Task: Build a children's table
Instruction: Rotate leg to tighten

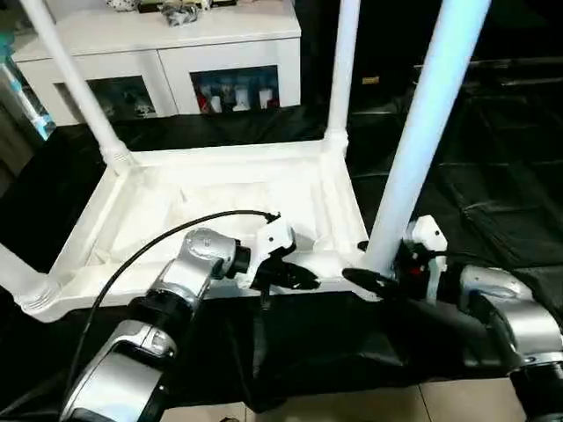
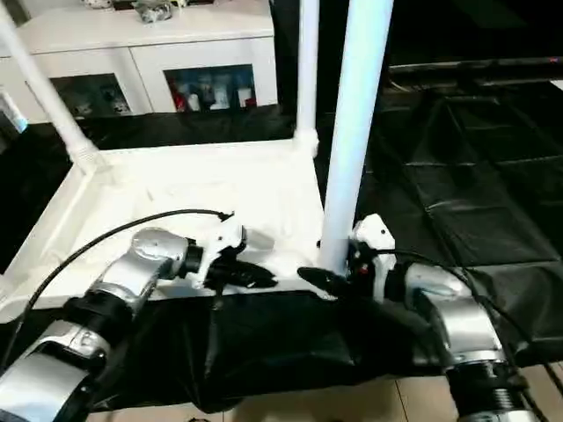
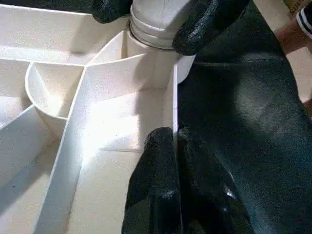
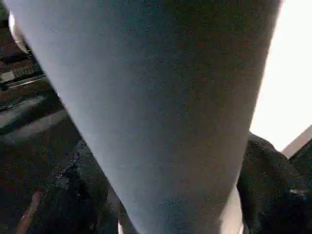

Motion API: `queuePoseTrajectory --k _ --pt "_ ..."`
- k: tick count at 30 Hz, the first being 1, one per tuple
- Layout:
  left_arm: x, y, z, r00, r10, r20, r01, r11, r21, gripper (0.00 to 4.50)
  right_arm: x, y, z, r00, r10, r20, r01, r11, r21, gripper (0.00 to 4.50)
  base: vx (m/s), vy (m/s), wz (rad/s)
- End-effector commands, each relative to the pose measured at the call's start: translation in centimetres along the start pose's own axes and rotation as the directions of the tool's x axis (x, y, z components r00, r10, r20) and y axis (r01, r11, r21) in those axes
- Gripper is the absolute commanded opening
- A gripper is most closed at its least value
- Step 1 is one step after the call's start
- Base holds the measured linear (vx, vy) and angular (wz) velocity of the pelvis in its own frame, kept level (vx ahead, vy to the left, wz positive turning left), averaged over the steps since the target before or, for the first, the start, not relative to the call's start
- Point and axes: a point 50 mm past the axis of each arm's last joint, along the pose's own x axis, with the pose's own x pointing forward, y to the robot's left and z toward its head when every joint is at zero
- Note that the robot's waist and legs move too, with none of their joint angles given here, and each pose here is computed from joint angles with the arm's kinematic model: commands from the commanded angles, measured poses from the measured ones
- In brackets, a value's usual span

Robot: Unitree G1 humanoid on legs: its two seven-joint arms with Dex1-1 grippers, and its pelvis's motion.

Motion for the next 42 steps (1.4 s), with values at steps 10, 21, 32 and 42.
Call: queuePoseTrajectory --k 10,21,32,42 --pt "1.0 0.3 1.4 0.995 0.072 0.066 -0.074 0.997 0.018 0.0 2.5 1.4 -0.8 0.998 -0.043 0.036 0.041 0.998 0.057 2.61 0.0 0.0 0.0" --pt "4.9 2.5 4.1 0.897 0.427 0.113 -0.425 0.904 -0.037 0.0 7.0 -0.6 -3.1 0.816 -0.574 -0.065 0.571 0.784 0.243 2.6 0.0 0.0 0.0" --pt "4.4 1.2 2.9 0.964 0.235 0.12 -0.241 0.97 0.036 0.0 6.8 0.8 -0.8 0.96 -0.267 0.085 0.254 0.957 0.141 3.79 0.0 0.0 0.0" --pt "1.4 0.2 0.8 0.997 0.066 0.051 -0.07 0.994 0.081 0.0 2.5 1.2 -0.8 1.0 -0.002 0.013 0.002 1.0 -0.017 3.79 0.0 0.0 0.0"
